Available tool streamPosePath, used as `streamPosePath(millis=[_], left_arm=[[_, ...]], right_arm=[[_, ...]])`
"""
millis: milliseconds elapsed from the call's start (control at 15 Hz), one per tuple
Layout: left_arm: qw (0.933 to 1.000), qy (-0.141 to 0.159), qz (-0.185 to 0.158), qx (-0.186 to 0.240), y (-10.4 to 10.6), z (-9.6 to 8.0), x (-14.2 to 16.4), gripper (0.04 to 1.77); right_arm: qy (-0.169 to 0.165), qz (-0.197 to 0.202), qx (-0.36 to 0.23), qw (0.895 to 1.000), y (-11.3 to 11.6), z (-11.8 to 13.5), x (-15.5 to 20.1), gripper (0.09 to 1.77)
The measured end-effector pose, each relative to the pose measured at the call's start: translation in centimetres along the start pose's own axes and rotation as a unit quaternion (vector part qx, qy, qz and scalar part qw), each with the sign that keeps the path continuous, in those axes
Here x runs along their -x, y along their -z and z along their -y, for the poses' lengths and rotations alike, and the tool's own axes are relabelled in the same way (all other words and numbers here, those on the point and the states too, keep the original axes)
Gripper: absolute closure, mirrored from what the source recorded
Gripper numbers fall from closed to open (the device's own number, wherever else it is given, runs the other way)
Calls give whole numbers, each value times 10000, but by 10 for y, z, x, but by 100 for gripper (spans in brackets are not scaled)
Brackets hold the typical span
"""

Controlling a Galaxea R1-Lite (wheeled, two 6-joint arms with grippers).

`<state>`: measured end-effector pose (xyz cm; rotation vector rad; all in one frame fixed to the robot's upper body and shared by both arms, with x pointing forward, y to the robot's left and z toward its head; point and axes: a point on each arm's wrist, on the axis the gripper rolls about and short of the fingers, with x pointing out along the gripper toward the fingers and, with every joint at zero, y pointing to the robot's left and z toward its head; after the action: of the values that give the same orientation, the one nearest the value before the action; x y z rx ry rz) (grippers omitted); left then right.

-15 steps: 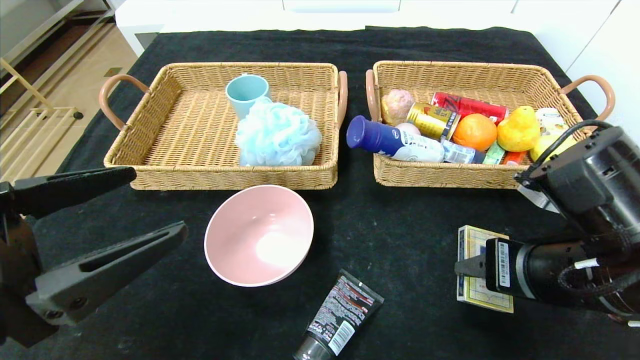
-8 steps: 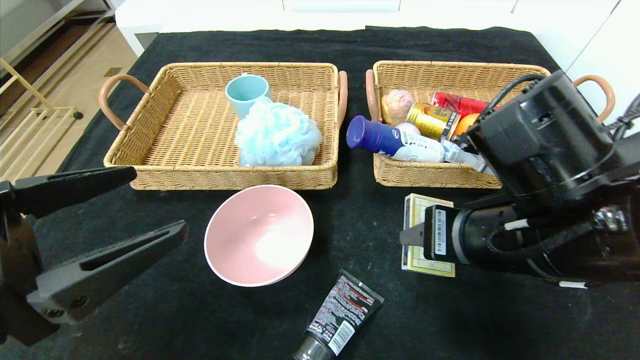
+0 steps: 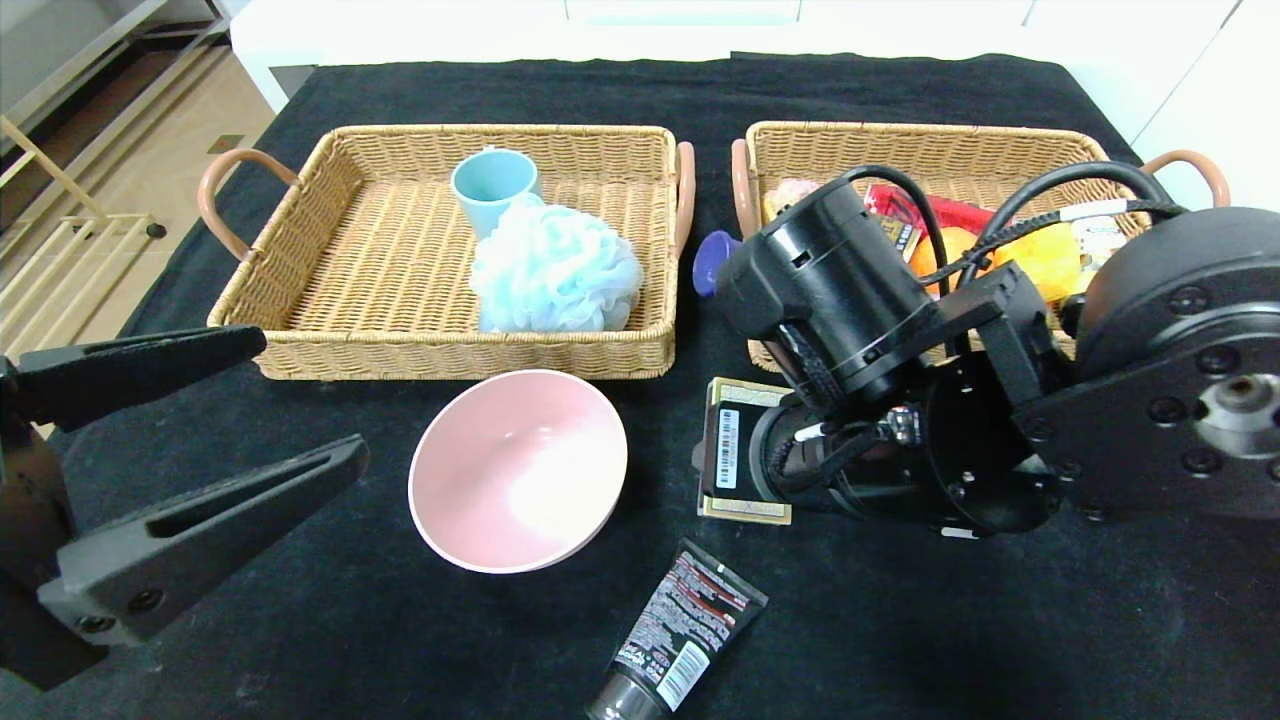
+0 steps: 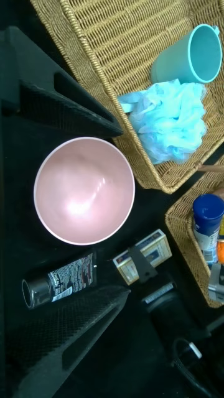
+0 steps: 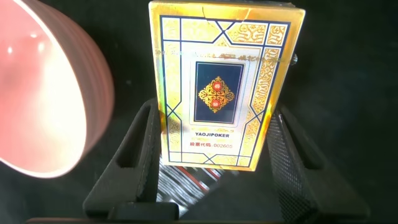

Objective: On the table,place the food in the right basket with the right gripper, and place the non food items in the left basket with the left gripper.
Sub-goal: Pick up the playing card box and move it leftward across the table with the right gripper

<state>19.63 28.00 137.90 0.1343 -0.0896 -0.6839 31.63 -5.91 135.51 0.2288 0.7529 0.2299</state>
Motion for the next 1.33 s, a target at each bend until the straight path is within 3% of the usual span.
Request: streamPosePath(millis=[200, 533, 867, 1333], left_arm=[[10000, -2, 12, -3, 0, 0, 1, 9], [10000, -1, 32, -9, -1, 0, 1, 9], [10000, -2, 25, -9, -1, 0, 1, 9], [10000, 3, -13, 4, 1, 0, 0, 9]], right_arm=[[115, 150, 27, 9998, 3, -12, -11, 80], [36, 314, 3, 9995, 8, -24, -27, 80], [39, 299, 23, 9995, 10, -25, -28, 51], [21, 362, 185, 9992, 12, -16, -2, 30]])
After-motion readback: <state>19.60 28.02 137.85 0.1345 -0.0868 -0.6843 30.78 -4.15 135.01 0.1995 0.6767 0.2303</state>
